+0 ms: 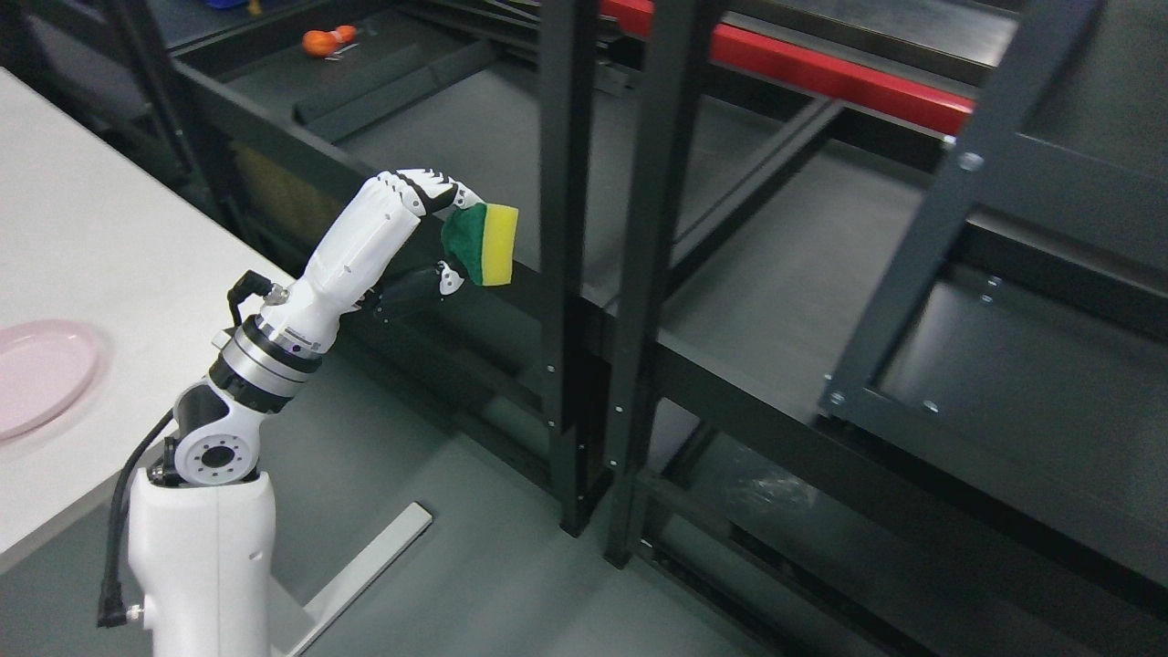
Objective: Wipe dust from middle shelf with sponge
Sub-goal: 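Hold the sponge up in the left hand while turning toward the shelf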
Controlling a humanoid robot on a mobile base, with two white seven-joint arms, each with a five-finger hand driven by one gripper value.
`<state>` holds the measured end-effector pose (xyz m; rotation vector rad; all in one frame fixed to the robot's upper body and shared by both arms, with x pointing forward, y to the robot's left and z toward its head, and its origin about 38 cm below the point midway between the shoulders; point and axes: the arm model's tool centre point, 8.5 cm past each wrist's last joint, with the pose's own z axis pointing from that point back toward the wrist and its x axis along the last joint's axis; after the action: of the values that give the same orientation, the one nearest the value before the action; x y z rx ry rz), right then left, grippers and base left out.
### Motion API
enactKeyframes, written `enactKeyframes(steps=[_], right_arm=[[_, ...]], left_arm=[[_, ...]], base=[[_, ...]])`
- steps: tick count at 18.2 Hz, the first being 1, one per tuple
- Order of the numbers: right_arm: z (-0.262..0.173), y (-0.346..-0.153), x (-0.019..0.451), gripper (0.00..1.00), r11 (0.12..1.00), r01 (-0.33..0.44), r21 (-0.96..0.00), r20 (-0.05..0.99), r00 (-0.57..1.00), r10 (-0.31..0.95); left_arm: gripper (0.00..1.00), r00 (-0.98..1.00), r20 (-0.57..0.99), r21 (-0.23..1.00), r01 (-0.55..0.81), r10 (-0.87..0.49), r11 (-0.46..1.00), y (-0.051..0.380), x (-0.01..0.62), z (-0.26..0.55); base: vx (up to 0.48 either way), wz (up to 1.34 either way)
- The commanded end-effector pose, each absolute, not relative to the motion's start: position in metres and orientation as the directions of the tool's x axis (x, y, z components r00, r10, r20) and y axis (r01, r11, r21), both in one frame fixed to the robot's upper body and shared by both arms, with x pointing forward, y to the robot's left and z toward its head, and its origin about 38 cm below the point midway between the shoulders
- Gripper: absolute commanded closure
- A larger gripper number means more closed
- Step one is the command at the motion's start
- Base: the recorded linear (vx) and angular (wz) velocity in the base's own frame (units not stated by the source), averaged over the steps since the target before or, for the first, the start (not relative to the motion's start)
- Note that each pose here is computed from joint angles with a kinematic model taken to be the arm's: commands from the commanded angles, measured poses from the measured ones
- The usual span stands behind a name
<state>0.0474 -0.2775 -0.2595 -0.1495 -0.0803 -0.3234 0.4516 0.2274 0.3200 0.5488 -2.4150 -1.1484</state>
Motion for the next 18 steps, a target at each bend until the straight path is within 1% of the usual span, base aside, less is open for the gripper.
enactKeyframes(steps=[1, 9, 12, 15, 18], right_arm=[[-0.259, -0.287, 0.046, 0.0, 0.937, 0.319, -0.144, 0.053, 0.948, -0.315], [-0.259, -0.287, 0.046, 0.0, 0.937, 0.319, -0.144, 0.053, 0.948, -0.315], [-0.259, -0.287, 0.046, 0.0, 0.937, 0.319, -0.144, 0.053, 0.948, -0.315], [-0.259, -0.287, 0.046, 0.0, 0.937, 0.319, -0.144, 0.053, 0.948, -0.315], [-0.259, -0.287, 0.046, 0.0, 0.937, 0.319, -0.144, 0.053, 0.948, -0.315]], left_arm=[[1.0, -0.85, 0.163, 0.809, -0.176, -0.501, 0.561, 0.221, 0.45, 0.326], [1.0, -0.874, 0.114, 0.816, -0.189, -0.473, 0.546, 0.205, 0.452, 0.344], [1.0, -0.893, 0.05, 0.816, -0.222, -0.447, 0.533, 0.191, 0.453, 0.371], [1.0, -0.921, -0.047, 0.826, -0.254, -0.387, 0.503, 0.161, 0.451, 0.406], [1.0, -0.94, -0.18, 0.846, -0.297, -0.288, 0.443, 0.115, 0.439, 0.446]], base=[[-0.251, -0.85], [-0.199, -0.81], [-0.116, -0.6], [-0.076, -0.44], [-0.01, -0.27]])
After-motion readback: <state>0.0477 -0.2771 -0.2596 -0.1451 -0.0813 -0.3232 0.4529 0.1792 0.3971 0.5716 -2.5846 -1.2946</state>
